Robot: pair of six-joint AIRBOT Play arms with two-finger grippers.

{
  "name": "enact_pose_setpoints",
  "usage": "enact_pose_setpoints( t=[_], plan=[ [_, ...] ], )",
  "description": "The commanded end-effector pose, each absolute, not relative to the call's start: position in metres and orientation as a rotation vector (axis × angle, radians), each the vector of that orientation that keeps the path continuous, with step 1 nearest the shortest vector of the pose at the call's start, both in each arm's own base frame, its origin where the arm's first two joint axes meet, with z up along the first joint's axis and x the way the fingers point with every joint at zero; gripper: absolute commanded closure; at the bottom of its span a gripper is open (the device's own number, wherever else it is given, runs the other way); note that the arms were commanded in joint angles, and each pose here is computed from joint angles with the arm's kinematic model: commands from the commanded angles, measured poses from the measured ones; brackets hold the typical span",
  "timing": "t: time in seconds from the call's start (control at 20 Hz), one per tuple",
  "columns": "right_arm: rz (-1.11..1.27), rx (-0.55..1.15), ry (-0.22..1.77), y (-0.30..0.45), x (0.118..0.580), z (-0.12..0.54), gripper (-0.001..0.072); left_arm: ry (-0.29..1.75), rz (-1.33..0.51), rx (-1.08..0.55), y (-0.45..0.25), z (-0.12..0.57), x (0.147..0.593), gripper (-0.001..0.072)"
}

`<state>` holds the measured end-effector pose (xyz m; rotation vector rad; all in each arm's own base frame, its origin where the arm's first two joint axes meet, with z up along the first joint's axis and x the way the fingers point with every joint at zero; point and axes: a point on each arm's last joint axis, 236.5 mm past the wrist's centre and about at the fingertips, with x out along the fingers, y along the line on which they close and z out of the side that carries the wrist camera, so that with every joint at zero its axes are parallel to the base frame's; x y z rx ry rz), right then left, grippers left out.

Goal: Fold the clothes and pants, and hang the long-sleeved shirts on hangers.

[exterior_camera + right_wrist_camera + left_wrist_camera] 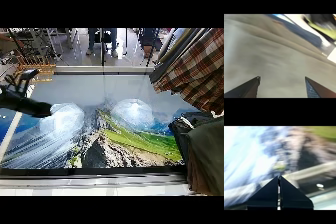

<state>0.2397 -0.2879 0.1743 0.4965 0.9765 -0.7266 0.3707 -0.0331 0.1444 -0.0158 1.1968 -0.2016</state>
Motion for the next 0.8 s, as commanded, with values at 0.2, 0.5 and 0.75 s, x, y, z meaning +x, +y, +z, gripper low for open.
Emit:
enact_pose_setpoints(
  t=[0.2,0.5,0.75],
  plan=[
    [-0.066,0.347,1.042,-0.080,0.385,0.150,0.0309,0.930,0.394,-0.045,0.124,0.209,0.362,0.0685],
    [0.072,-0.137,0.712,-0.022,0.471,0.186,0.0684,0.911,0.464,-0.110,0.139,0.215,0.351,0.0685],
    [0.040,-0.144,0.543,-0.027,0.494,0.218,0.0689,0.911,0.463,-0.110,0.139,0.215,0.351,0.0685]
  ],
)
